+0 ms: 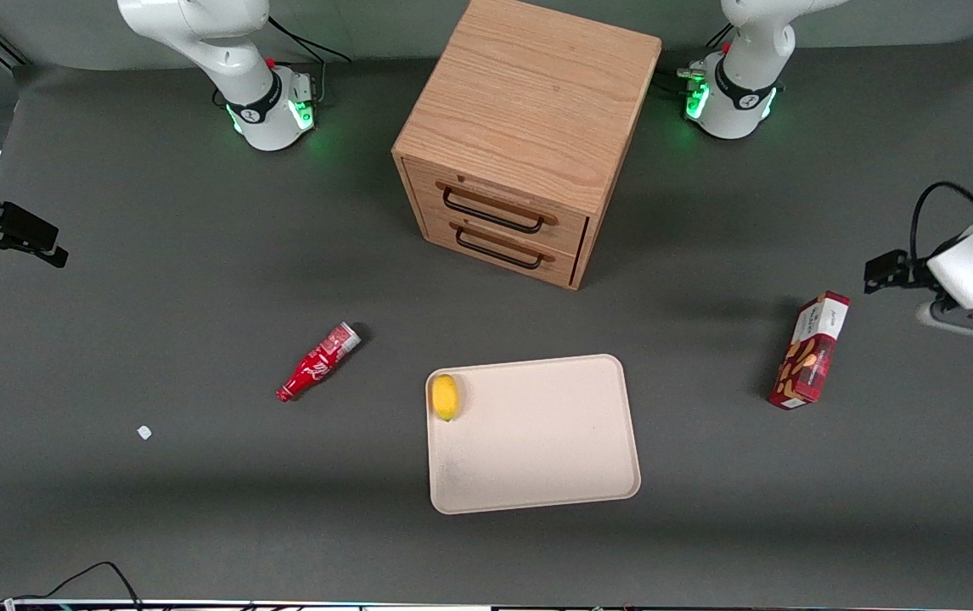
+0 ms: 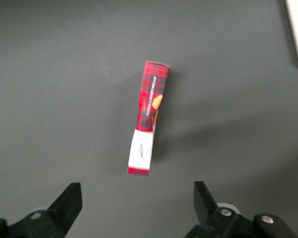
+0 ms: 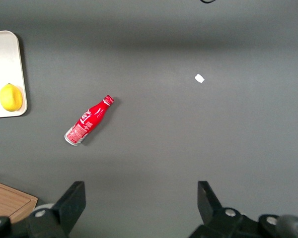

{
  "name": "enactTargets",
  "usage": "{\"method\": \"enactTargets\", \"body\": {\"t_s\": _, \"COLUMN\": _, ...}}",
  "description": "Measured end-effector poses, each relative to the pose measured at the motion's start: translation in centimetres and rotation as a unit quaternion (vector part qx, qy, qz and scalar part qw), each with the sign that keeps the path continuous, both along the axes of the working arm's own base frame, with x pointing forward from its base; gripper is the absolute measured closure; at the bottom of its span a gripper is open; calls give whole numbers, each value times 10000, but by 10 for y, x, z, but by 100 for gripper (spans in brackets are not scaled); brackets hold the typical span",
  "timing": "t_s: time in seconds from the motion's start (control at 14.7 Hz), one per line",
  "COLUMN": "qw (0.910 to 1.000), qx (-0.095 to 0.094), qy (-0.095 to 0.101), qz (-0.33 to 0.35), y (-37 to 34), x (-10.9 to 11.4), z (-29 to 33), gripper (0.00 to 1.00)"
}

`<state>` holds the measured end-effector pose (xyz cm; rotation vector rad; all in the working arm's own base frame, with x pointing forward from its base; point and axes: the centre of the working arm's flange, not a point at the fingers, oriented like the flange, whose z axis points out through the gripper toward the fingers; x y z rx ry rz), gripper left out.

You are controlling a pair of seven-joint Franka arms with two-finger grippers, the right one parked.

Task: Place red cookie box on tray
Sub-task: 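Move the left gripper over the red plaid cookie box, open, then lower the left gripper and close it on the cookie box's end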

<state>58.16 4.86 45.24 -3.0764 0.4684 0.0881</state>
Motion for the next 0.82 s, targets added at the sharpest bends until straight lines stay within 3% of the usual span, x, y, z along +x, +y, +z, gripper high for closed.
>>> {"method": "enactTargets", "body": {"t_s": 0.34, "qw": 9985, "qx": 49, "qy": -451, "qz": -296, "y": -1, "x": 0, "z": -98, "gripper": 0}}
{"method": "enactTargets", "body": {"t_s": 0.82, "qw": 9971, "qx": -127, "qy": -626, "qz": -412, "y": -6, "x": -3, "z": -184, "gripper": 0}}
